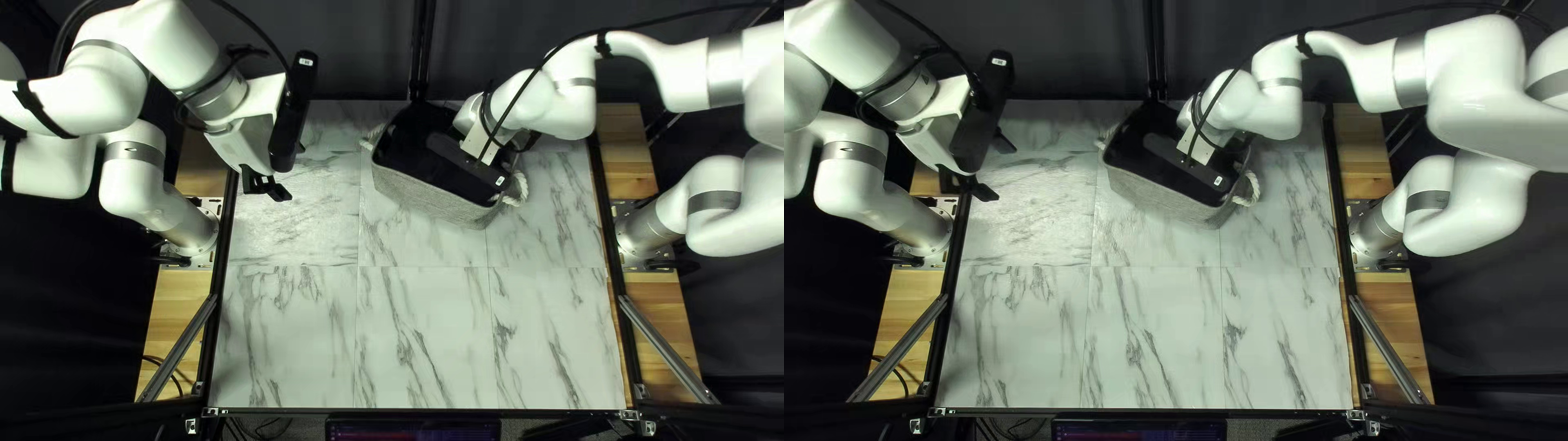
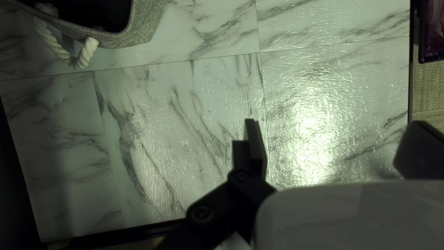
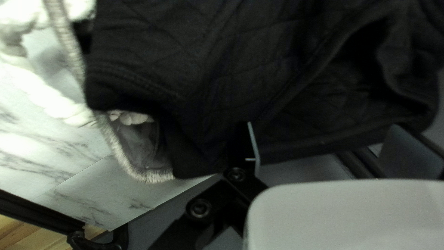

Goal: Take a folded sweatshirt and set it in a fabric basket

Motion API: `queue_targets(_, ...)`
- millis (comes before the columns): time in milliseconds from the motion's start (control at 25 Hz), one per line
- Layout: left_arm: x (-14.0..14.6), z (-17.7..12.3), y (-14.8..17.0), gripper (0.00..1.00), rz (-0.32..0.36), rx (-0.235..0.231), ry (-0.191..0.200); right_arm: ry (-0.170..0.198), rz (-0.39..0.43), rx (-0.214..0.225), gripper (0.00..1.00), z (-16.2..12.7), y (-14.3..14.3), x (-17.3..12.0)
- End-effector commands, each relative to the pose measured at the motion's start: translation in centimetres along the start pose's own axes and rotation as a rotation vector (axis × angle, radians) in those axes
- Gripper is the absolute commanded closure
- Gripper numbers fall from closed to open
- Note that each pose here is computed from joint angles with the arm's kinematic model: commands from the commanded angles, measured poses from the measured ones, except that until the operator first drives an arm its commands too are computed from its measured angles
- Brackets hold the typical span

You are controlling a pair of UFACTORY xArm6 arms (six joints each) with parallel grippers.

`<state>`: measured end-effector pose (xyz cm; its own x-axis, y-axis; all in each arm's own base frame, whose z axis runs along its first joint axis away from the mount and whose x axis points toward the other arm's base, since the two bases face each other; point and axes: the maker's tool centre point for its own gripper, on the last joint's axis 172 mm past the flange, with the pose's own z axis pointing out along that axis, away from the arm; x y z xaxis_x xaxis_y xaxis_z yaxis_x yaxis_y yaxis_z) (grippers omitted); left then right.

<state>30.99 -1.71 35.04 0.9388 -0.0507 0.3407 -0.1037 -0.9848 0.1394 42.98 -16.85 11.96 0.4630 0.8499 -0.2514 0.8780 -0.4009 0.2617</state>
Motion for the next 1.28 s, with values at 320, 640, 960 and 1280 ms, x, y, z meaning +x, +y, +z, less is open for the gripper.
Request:
queue_targets(320, 0.0, 0.0, 0.0, 0.0, 0.0, 0.0, 0.0, -0.042, -0.033, 0.041, 0.0, -0.7, -1.4, 2.0)
queue_targets(640, 0.0, 0.0, 0.0, 0.0, 0.0, 0.0, 0.0, -0.042, -0.056, -0.03, 0.0, -10.3, 3.5, -1.2)
queue_targets(960, 0.0, 0.0, 0.0, 0.0, 0.0, 0.0, 0.0, 0.032, -0.013, -0.08, 0.0, -15.5, 5.0, -1.1)
queue_targets(1280, 0.0, 0.0, 0.0, 0.0, 0.0, 0.0, 0.0, 0.226, 0.148, -0.178, 0.0, -24.3, 1.2, 0.7)
